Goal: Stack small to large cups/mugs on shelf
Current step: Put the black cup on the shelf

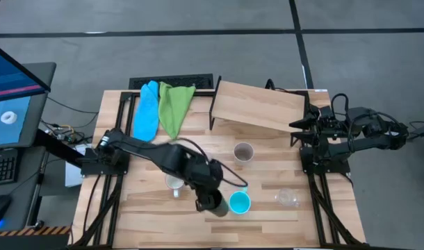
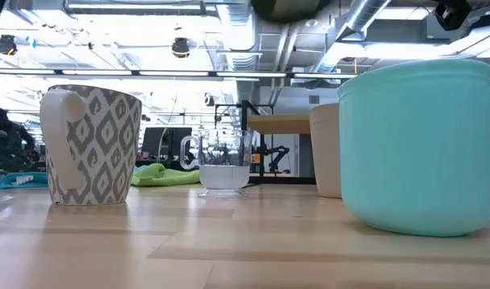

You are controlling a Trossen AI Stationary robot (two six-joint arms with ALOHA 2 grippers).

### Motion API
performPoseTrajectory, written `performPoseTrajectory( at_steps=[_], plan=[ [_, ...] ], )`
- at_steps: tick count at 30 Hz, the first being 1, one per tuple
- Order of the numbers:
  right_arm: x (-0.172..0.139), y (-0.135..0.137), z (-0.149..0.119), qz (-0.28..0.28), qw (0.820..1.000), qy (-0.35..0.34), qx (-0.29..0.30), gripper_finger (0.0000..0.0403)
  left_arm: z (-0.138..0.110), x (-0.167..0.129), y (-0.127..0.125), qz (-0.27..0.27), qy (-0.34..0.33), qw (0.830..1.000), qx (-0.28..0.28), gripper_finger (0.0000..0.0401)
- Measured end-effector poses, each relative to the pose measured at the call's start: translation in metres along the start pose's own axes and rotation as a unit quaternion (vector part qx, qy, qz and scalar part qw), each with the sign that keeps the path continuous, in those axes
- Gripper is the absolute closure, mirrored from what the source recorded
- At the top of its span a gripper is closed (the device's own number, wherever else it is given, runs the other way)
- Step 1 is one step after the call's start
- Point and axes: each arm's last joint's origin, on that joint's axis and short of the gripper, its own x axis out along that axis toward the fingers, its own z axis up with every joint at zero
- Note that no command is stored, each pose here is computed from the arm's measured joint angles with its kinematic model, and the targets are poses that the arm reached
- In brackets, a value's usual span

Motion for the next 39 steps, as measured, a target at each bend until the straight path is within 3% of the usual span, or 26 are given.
performPoseTrajectory(
  at_steps=[4, 9, 14, 19, 27, 35, 39],
  plan=[
    [0.0, 0.0, 0.0, 0.0, 1.0, 0.0, -0.001, 0.017, 0.008, -0.058, -0.002, -0.049, -0.079, 0.996, -0.016, 0.0401],
    [0.0, 0.0, 0.0, 0.0, 1.0, -0.001, 0.0, 0.017, -0.003, -0.124, 0.009, -0.116, -0.198, 0.972, -0.052, 0.0401],
    [0.0, 0.0, 0.0, 0.001, 1.0, -0.002, -0.001, 0.017, -0.014, -0.183, 0.013, -0.156, -0.324, 0.933, -0.007, 0.0401],
    [0.0, 0.0, 0.001, 0.001, 1.0, -0.003, -0.003, 0.017, -0.025, -0.234, 0.018, -0.197, -0.436, 0.877, 0.054, 0.0401],
    [0.0, 0.0, 0.0, 0.001, 1.0, -0.003, -0.003, 0.017, -0.033, -0.274, 0.016, -0.267, -0.525, 0.791, 0.167, 0.0401],
    [0.0, 0.0, 0.0, 0.001, 1.0, -0.003, -0.004, 0.017, -0.03, -0.276, 0.005, -0.284, -0.561, 0.735, 0.253, 0.0401],
    [0.0, 0.0, 0.0, 0.0, 1.0, -0.003, -0.004, 0.017, -0.026, -0.276, -0.003, -0.268, -0.598, 0.685, 0.32, 0.0401]
  ],
)
